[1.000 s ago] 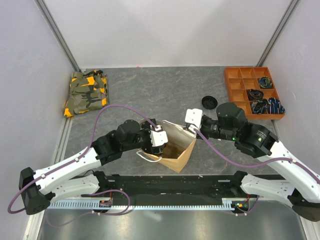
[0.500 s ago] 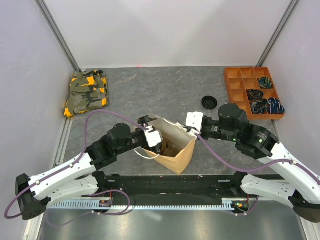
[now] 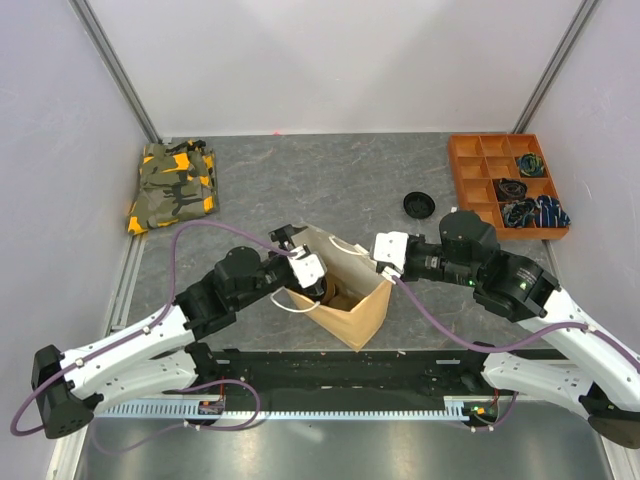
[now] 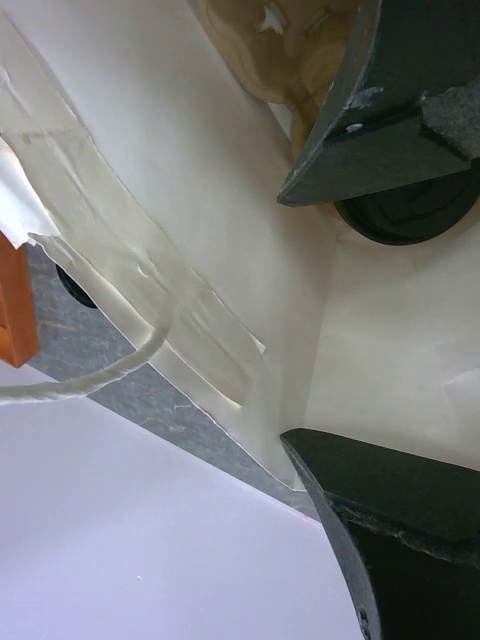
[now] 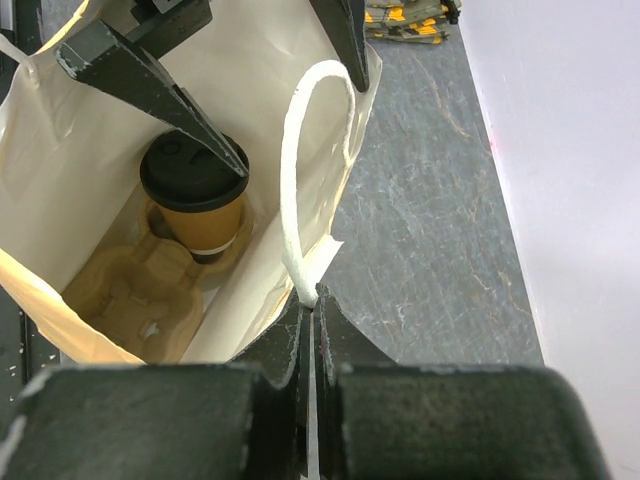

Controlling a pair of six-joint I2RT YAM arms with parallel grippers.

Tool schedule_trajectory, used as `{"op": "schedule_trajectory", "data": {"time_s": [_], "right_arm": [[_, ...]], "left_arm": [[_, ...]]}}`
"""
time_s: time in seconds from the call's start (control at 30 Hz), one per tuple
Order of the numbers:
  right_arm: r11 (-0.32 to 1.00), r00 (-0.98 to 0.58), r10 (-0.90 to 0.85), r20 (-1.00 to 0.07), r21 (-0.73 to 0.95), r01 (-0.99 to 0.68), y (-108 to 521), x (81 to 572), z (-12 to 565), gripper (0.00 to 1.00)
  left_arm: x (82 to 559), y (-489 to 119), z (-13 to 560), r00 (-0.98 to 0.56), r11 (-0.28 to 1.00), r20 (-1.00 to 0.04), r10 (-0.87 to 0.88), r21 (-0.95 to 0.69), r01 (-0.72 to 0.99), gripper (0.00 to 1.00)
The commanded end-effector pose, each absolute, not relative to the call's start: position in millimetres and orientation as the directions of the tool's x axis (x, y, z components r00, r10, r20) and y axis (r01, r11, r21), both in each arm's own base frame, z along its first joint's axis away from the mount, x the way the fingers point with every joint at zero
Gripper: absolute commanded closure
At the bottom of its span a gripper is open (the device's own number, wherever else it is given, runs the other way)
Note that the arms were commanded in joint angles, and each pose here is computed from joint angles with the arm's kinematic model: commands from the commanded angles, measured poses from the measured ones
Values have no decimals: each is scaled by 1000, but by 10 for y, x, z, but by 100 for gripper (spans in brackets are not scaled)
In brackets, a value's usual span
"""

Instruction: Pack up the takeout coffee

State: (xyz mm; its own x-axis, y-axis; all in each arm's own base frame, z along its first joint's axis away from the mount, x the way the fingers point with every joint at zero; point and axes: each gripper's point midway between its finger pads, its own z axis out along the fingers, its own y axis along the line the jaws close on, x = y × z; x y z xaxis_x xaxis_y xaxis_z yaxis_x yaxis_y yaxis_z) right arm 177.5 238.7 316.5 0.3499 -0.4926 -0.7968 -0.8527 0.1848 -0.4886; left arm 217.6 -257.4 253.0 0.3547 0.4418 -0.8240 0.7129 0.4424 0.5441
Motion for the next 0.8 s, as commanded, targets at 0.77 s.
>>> {"op": "schedule_trajectory", "data": {"time_s": [0.77], "right_arm": [[184,474,-456,-753,-601,-778,2411,1853,3326,100]], "left_arm": [[2121,-2455,3256,93,648,-969,228,222,729,2]]}}
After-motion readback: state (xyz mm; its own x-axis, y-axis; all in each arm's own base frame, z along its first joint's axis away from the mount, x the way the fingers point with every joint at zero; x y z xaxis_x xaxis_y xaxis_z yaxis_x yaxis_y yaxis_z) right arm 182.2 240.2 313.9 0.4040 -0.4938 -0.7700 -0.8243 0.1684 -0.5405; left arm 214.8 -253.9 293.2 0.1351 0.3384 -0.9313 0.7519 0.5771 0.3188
